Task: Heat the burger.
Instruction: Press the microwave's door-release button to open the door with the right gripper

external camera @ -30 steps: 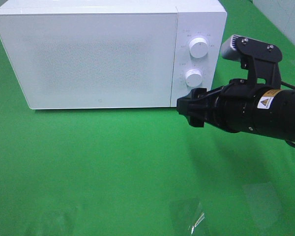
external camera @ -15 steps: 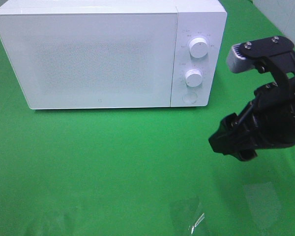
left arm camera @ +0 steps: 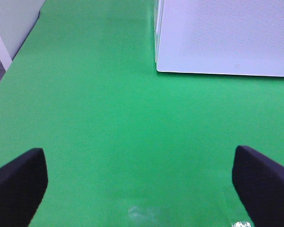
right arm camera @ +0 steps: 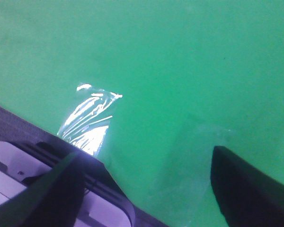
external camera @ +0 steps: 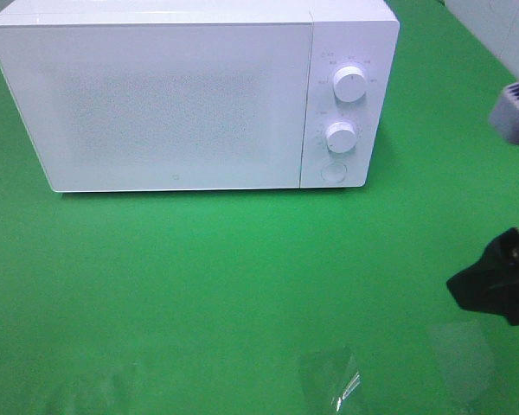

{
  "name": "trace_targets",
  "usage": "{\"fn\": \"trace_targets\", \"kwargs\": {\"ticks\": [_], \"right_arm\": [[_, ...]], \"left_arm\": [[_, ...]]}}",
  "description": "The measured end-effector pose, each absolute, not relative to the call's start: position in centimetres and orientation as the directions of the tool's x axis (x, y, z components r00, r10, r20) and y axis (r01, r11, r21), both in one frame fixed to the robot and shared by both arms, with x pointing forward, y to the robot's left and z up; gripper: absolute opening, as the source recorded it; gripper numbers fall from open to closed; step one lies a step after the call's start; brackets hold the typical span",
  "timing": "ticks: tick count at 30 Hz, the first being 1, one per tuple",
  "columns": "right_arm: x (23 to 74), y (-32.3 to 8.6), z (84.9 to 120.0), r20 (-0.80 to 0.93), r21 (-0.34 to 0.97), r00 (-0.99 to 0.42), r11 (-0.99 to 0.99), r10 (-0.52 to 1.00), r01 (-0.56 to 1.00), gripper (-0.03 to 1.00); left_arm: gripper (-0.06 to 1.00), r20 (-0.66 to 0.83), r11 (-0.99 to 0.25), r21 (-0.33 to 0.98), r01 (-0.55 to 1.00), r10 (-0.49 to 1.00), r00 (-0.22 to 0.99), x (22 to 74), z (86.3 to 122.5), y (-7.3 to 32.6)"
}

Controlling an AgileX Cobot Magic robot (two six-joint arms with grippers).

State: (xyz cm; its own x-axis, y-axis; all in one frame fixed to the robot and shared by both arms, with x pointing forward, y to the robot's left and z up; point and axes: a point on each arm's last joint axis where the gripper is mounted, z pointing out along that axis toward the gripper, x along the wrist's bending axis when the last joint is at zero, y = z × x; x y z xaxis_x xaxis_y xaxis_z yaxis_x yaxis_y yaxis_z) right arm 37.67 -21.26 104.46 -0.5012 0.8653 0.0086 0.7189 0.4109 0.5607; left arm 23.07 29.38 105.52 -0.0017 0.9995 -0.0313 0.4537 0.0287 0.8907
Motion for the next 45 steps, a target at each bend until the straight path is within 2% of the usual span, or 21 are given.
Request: {"fn": "trace_targets", "kwargs": {"ticks": [1, 2, 6, 8, 14, 17, 21, 28, 36, 41, 45], "right_arm": [[37.7, -21.3, 104.5, 0.009, 0.561, -0.501, 0.411, 0.865, 0.719, 0.7], [36.6, -22.0, 105.7, 0.007, 0.622, -0.502, 0.39, 0.865, 0.679, 0.7], [34.6, -23.4, 107.6, 0.0, 0.719, -0.499, 0.346, 0.867, 0.602, 0.7], [34.2, -23.8, 107.9, 0.001, 0.734, -0.49, 0.332, 0.872, 0.593, 0.7], [32.1, -26.7, 109.1, 0.0, 0.794, -0.348, 0.211, 0.937, 0.57, 0.7], [30.0, -28.4, 110.0, -0.003, 0.858, -0.248, 0.129, 0.969, 0.496, 0.7], [28.1, -29.2, 110.4, 0.002, 0.905, -0.186, 0.078, 0.983, 0.418, 0.7], [25.6, -30.0, 107.6, 0.003, 0.934, -0.095, 0.031, 0.996, 0.356, 0.7], [23.7, -30.2, 107.2, 0.006, 0.96, -0.047, 0.007, 0.999, 0.279, 0.7], [23.9, -30.3, 105.8, -0.002, 0.93, -0.039, 0.016, 0.999, 0.368, 0.7], [23.8, -30.3, 105.7, -0.002, 0.928, -0.038, 0.016, 0.999, 0.373, 0.7]], "left_arm": [[0.98, -0.031, 0.029, 0.891, 0.454, 1.0, -0.002, 23.1, 105.5, 29.4], [0.98, -0.031, 0.029, 0.891, 0.454, 1.0, -0.002, 23.1, 105.5, 29.4], [0.98, -0.031, 0.029, 0.891, 0.454, 1.0, -0.002, 23.1, 105.5, 29.4], [0.98, -0.031, 0.029, 0.891, 0.454, 1.0, -0.002, 23.1, 105.5, 29.4], [0.98, -0.031, 0.029, 0.891, 0.454, 1.0, -0.002, 23.1, 105.5, 29.4], [0.98, -0.031, 0.029, 0.891, 0.454, 1.0, -0.002, 23.1, 105.5, 29.4], [0.98, -0.031, 0.029, 0.891, 0.454, 1.0, -0.002, 23.1, 105.5, 29.4], [0.98, -0.031, 0.029, 0.891, 0.454, 1.0, -0.002, 23.1, 105.5, 29.4], [0.98, -0.031, 0.029, 0.891, 0.454, 1.0, -0.002, 23.1, 105.5, 29.4], [0.98, -0.031, 0.029, 0.891, 0.454, 1.0, -0.002, 23.1, 105.5, 29.4], [0.98, -0.031, 0.029, 0.891, 0.454, 1.0, -0.002, 23.1, 105.5, 29.4]]}}
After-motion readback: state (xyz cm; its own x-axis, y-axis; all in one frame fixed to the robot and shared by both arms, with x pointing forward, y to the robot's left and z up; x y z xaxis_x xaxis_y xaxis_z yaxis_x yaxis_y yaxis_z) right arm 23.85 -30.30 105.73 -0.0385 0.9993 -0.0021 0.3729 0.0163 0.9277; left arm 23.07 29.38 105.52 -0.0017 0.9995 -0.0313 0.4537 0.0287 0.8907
